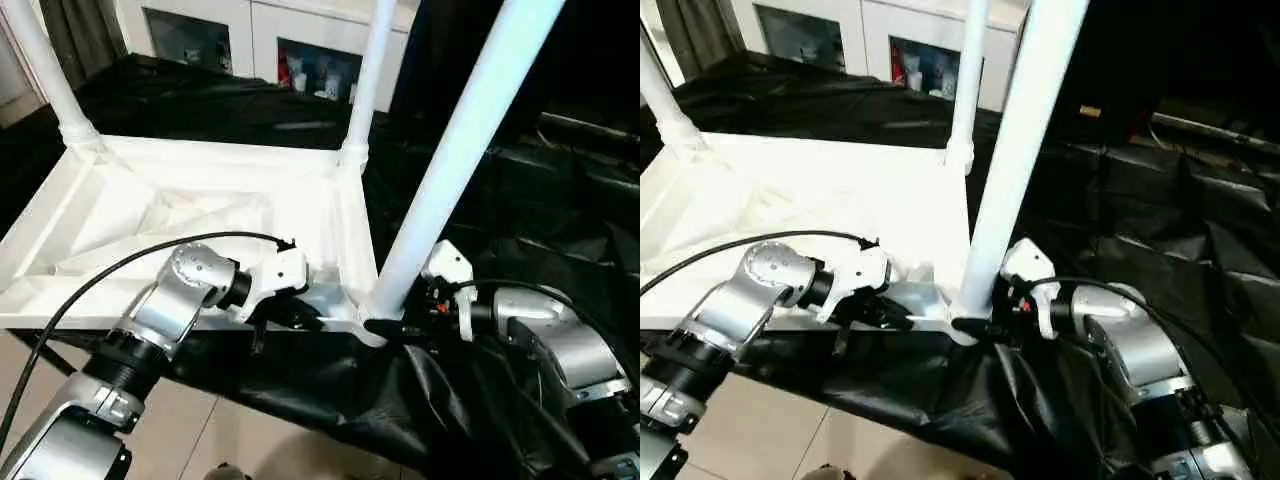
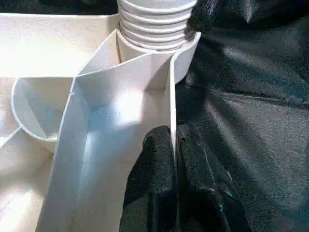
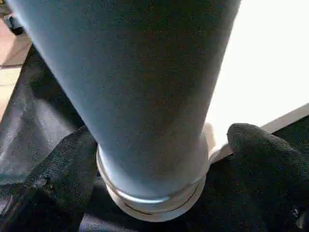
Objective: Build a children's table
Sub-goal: Rotate leg to tighten
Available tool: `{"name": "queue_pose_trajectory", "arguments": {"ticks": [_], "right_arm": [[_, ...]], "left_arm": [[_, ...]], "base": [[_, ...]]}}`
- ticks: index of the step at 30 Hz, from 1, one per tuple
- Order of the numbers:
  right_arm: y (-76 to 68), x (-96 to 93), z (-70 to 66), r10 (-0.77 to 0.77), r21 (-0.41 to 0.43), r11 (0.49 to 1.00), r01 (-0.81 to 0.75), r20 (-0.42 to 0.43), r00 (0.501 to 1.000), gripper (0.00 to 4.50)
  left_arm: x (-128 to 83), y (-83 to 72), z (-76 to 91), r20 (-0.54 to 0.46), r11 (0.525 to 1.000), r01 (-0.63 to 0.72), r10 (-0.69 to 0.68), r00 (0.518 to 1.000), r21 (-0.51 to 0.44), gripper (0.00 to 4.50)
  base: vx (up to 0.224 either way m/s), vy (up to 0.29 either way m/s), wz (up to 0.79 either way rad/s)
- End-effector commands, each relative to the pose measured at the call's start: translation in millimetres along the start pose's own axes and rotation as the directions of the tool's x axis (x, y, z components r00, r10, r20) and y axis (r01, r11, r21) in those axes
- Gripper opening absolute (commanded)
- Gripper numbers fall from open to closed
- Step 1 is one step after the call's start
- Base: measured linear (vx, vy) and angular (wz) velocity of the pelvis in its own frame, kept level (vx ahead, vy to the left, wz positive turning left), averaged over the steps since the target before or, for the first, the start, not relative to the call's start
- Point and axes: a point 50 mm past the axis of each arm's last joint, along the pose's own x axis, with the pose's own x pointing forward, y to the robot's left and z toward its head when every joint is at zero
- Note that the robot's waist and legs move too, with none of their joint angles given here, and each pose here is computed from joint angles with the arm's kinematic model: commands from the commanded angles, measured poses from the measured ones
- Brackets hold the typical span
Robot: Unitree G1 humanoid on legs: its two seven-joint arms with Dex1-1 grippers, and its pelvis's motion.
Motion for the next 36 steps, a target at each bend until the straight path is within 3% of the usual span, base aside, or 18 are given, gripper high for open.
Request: {"name": "queue_pose_trajectory", "arguments": {"ticks": [1,12,19,25,28,30,33,35,36], "right_arm": [[-0.1,-2.6,-4.6,-0.002,-0.008,1.0,0.002,-0.024,1.0,4.21],[-0.1,-0.3,-4.2,0.008,0.007,1.0,-0.008,-0.002,1.0,3.19],[2.2,1.8,-7.3,0.018,0.023,1.0,-0.018,-0.001,1.0,2.83],[-16.3,10.6,-17.3,-0.247,0.126,0.961,0.245,0.001,0.969,2.79],[-26.2,20.7,-24.9,-0.426,0.257,0.873,0.415,-0.015,0.905,2.77],[-32.2,40.2,-35.0,-0.605,0.393,0.707,0.588,-0.093,0.791,2.77],[-33.5,56.9,-34.3,-0.675,0.411,0.629,0.66,-0.133,0.726,2.77],[-34.2,71.2,-24.0,-0.72,0.446,0.579,0.683,-0.114,0.685,2.77],[-33.3,79.3,-15.2,-0.724,0.45,0.586,0.673,-0.08,0.685,2.77]], "left_arm": [[4.5,-3.4,12.0,0.033,0.998,0.044,-0.046,0.998,0.051,0.0],[4.9,-2.3,12.0,0.033,0.998,0.038,-0.04,0.999,0.047,0.0],[4.2,-4.2,9.1,0.031,0.999,0.037,-0.038,0.999,0.036,0.0],[7.8,11.9,3.0,-0.006,0.988,-0.156,0.156,0.988,-0.004,0.0],[14.9,23.9,4.2,-0.016,0.961,-0.271,0.27,0.963,-0.057,0.0],[33.5,37.1,13.9,-0.043,0.901,-0.402,0.4,0.915,-0.164,0.0],[52.3,42.3,24.1,-0.068,0.863,-0.46,0.457,0.887,-0.21,0.0],[70.5,41.0,34.8,-0.057,0.863,-0.455,0.454,0.889,-0.218,0.0],[80.7,38.5,40.8,-0.045,0.874,-0.438,0.439,0.897,-0.21,0.0]], "base": [[0.0,0.0,0.0],[0.0,0.0,0.0],[0.0,0.0,0.0],[0.0,0.0,0.0],[0.0,0.0,0.0],[0.0,0.0,0.0],[0.0,0.0,0.0],[0.0,0.0,0.0],[0.0,0.0,0.0]]}}
